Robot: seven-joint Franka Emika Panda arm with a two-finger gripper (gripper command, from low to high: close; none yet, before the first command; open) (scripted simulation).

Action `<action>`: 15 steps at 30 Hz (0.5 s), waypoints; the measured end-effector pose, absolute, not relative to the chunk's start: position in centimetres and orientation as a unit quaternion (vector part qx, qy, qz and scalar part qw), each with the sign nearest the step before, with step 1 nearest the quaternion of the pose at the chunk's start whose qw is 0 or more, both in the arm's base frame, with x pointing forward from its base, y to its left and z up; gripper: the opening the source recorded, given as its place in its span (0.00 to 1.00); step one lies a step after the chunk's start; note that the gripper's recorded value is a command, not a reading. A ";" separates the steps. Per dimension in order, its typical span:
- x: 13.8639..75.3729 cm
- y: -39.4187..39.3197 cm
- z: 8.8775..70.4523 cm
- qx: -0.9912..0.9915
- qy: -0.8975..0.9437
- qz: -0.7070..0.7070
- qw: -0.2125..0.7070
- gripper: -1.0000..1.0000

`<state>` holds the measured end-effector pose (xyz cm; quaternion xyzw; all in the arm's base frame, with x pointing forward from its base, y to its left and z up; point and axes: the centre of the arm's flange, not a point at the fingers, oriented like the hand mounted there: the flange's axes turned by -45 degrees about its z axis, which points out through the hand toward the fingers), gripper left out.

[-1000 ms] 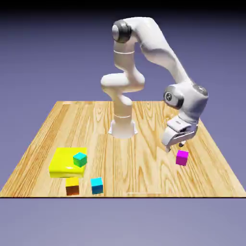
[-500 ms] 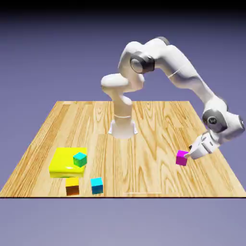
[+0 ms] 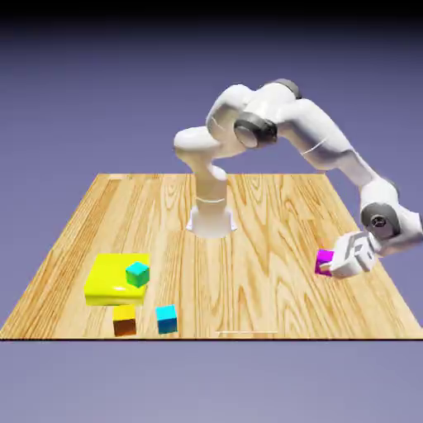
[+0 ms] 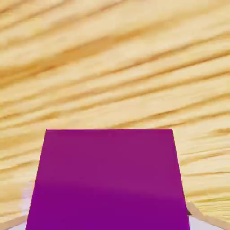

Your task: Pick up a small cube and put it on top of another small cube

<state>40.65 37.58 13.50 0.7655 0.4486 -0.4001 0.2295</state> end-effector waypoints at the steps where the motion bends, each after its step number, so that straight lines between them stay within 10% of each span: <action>1: 43.2 35.3 13.5 0.776 0.427 -0.409 0.219 0.00; 15: 62.5 -7.4 18.6 0.882 0.123 -0.450 0.062 0.00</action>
